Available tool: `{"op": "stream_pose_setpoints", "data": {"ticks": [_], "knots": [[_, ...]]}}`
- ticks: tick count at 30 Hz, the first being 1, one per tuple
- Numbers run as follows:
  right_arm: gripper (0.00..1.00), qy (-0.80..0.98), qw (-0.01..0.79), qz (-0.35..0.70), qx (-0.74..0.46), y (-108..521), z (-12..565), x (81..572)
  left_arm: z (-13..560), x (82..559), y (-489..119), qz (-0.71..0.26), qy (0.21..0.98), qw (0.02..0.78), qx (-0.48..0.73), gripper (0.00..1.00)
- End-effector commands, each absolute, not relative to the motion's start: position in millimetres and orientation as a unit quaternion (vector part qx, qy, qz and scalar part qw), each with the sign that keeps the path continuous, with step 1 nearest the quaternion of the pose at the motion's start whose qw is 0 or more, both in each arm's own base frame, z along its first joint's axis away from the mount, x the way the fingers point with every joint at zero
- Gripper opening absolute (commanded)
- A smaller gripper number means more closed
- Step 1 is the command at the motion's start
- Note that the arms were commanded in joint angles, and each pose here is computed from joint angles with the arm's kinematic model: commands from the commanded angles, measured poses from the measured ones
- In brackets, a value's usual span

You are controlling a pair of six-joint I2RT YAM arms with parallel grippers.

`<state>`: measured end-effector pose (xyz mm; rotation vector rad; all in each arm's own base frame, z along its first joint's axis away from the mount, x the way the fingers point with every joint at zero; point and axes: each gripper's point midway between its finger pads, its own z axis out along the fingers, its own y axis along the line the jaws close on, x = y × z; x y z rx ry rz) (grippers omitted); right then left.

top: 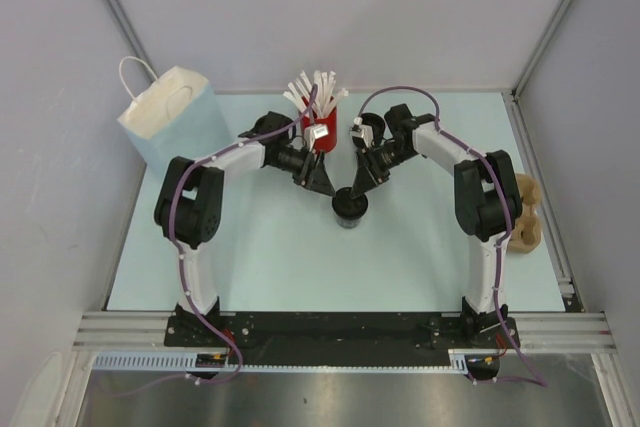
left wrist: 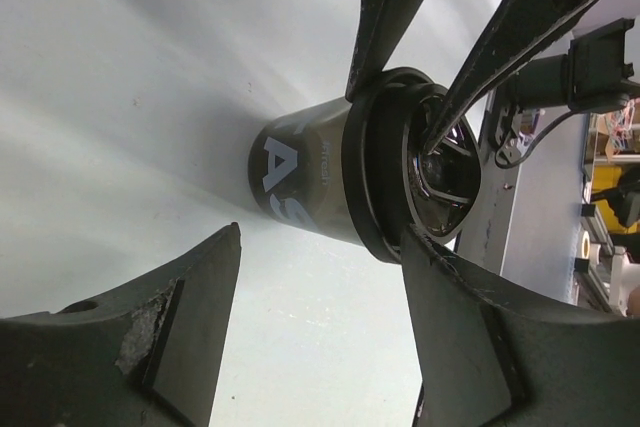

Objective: Pack the takeout coffee

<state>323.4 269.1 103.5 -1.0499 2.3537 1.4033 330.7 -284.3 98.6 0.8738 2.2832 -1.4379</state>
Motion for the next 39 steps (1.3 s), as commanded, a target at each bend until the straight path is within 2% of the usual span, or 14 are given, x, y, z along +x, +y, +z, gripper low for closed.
{"op": "stream_pose_setpoints", "data": {"ticks": [1, 14, 25, 39], "knots": [[0.37, 0.81, 0.103, 0.444, -0.369, 266.3, 88.5, 325.7, 92.9, 321.3, -285.9, -0.502, 0.789, 0.141, 0.325, 0.69], [0.37, 0.81, 0.103, 0.435, -0.38, 270.5, 85.2, 321.8, 68.5, 324.3, -288.3, -0.476, 0.81, 0.128, 0.319, 0.65], [0.36, 0.812, 0.102, 0.424, -0.388, 267.3, 79.2, 321.1, 34.7, 316.6, -280.7, -0.426, 0.841, 0.095, 0.321, 0.47], [0.36, 0.815, 0.098, 0.408, -0.399, 265.9, 70.7, 317.7, -0.7, 308.8, -271.2, -0.359, 0.872, 0.053, 0.329, 0.45]]}}
